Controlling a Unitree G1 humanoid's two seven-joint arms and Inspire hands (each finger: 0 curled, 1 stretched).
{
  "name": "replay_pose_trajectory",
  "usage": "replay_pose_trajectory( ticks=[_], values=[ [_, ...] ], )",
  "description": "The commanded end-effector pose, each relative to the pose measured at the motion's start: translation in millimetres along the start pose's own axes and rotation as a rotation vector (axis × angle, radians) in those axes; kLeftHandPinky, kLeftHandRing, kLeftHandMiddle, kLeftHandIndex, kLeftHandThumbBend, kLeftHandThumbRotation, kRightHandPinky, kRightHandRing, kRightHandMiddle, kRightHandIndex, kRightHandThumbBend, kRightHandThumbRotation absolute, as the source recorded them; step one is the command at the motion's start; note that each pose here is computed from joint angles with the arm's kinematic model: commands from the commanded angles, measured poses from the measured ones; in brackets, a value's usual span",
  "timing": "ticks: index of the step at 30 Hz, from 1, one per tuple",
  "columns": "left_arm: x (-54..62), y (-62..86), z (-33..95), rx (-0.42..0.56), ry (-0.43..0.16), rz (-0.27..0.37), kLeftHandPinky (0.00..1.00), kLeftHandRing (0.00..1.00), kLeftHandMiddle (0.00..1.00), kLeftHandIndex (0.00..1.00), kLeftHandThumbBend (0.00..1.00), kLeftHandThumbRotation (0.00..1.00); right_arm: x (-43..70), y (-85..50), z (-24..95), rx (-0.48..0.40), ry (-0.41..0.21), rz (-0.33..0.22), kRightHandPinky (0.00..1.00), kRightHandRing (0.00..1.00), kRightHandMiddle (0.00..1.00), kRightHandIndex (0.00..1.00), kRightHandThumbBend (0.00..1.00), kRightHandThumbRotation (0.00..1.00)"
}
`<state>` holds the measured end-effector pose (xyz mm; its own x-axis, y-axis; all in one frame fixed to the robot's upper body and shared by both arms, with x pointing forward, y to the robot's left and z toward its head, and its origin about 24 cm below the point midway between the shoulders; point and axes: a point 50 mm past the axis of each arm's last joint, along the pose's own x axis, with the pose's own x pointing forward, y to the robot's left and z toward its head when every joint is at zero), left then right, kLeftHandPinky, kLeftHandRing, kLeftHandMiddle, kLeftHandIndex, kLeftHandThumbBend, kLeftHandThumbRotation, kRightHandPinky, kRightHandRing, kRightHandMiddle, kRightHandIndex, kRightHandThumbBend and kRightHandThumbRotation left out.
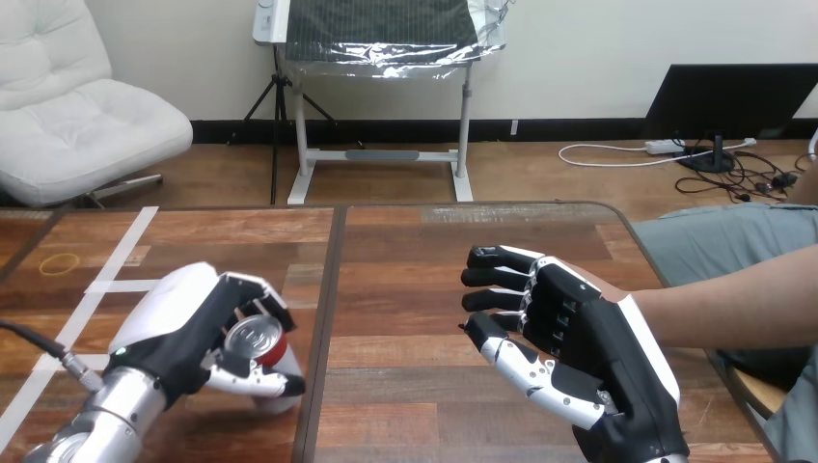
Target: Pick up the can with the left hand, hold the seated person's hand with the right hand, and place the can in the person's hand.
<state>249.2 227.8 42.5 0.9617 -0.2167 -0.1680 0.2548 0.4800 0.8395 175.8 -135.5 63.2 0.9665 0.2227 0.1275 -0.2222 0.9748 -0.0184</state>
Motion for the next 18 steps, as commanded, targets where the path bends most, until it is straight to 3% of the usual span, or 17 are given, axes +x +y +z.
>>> replay_pose_trajectory(
  ticks=[1,10,18],
  values=[
    [9.2,29.3,31.4,0.001,-0.163,0.120,0.34,0.39,0.47,0.51,0.62,0.00,11.2,-2.4,19.6,0.005,-0.104,-0.013,0.60,0.68,0.73,0.73,0.46,0.00],
    [10.0,34.6,43.9,0.009,-0.202,0.116,0.35,0.40,0.47,0.52,0.62,0.00,12.3,-6.2,22.8,0.009,-0.113,-0.024,0.62,0.71,0.76,0.75,0.45,0.00],
    [11.2,38.0,54.8,0.024,-0.237,0.116,0.35,0.40,0.46,0.51,0.63,0.00,13.7,-14.0,29.2,-0.117,-0.126,-0.052,0.63,0.72,0.78,0.76,0.47,0.00]
  ],
)
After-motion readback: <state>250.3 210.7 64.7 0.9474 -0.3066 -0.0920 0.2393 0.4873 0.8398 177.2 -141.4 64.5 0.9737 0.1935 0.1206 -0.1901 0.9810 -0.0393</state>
